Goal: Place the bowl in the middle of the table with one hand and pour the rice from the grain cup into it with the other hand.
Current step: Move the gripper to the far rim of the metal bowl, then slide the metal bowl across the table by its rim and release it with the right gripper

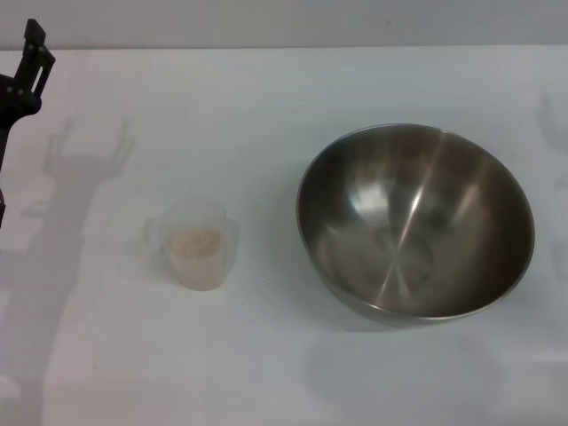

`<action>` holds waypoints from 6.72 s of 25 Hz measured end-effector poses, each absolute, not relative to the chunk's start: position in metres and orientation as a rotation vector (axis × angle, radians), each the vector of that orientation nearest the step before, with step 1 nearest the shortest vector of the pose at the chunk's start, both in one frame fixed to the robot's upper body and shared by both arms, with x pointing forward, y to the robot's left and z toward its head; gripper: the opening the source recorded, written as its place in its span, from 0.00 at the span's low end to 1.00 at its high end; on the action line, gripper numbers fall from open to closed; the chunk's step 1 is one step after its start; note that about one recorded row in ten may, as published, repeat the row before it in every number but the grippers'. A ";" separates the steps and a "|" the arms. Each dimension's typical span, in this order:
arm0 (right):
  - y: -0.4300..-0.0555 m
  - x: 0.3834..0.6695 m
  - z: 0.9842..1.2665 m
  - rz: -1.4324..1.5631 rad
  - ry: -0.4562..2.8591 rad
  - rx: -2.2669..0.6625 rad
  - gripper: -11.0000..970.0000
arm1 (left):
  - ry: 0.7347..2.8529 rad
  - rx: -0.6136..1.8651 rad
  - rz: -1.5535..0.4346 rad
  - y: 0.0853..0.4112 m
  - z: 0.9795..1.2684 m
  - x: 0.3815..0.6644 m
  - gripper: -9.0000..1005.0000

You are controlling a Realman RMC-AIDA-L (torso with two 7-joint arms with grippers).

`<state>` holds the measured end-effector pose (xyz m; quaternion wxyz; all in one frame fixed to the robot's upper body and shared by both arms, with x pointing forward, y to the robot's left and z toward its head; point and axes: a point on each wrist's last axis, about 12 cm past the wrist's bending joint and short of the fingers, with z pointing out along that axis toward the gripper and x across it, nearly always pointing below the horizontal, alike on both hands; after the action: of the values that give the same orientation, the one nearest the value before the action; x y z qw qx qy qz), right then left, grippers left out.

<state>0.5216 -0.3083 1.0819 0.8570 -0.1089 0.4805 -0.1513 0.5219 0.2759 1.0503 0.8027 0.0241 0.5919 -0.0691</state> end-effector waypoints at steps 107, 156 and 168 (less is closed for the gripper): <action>-0.217 0.611 1.199 0.351 2.337 -1.075 0.03 | 1.287 -0.055 -0.091 0.289 1.055 0.538 0.83; -0.191 0.575 1.169 0.767 2.257 -1.392 0.03 | 1.292 -0.059 -0.098 0.287 1.055 0.539 0.82; -0.193 0.582 1.158 0.710 2.327 -1.384 0.08 | 1.291 -0.060 -0.101 0.286 1.055 0.539 0.82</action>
<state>0.5816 -0.1926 1.1580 0.1706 -0.4872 0.8192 0.2498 0.5394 0.2856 1.0549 0.7971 -0.0282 0.6013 -0.0471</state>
